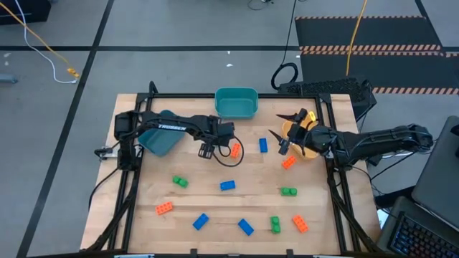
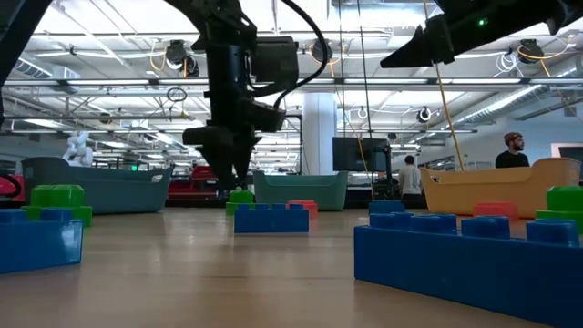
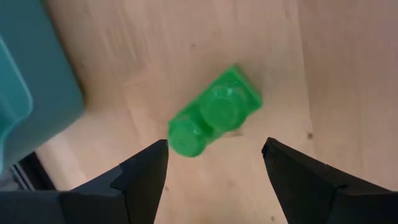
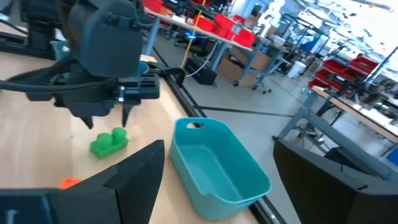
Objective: Sort & place blocks by color
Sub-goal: Put the green game piece into the green bin
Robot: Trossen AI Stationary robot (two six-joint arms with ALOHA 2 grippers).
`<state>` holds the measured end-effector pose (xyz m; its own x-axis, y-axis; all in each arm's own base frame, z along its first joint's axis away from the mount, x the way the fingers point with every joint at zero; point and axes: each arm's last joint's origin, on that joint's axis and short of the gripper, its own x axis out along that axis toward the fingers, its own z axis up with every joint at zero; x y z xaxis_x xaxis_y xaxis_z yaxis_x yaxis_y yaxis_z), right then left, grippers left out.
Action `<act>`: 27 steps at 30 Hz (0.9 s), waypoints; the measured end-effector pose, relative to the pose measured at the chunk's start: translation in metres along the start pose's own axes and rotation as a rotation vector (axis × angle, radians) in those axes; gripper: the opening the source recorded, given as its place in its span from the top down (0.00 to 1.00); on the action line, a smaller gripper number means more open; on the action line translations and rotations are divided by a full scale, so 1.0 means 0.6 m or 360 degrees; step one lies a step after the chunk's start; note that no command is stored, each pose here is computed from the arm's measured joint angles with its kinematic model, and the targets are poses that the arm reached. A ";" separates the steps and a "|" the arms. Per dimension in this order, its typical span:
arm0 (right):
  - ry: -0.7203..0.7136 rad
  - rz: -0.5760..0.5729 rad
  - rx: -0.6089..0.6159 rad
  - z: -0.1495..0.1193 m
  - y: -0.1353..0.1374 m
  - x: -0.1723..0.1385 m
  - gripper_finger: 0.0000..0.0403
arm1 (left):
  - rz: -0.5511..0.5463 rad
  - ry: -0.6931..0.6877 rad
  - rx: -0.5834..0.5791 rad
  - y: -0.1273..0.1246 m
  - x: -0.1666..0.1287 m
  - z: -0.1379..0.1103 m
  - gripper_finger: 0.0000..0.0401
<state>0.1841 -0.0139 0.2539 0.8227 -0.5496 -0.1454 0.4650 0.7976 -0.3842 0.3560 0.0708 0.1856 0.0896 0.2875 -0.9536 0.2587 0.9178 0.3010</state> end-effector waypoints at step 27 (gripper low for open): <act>-0.0118 0.0045 0.0112 0.004 -0.026 0.015 0.26 | 0.0063 -0.0002 0.0323 -0.006 0.013 0.013 0.19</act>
<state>0.1850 -0.0306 0.2609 0.8566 -0.5086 -0.0868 0.4606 0.8296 -0.3157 0.3635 0.0674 0.1768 0.1048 0.3218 -0.9410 0.4433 0.8319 0.3338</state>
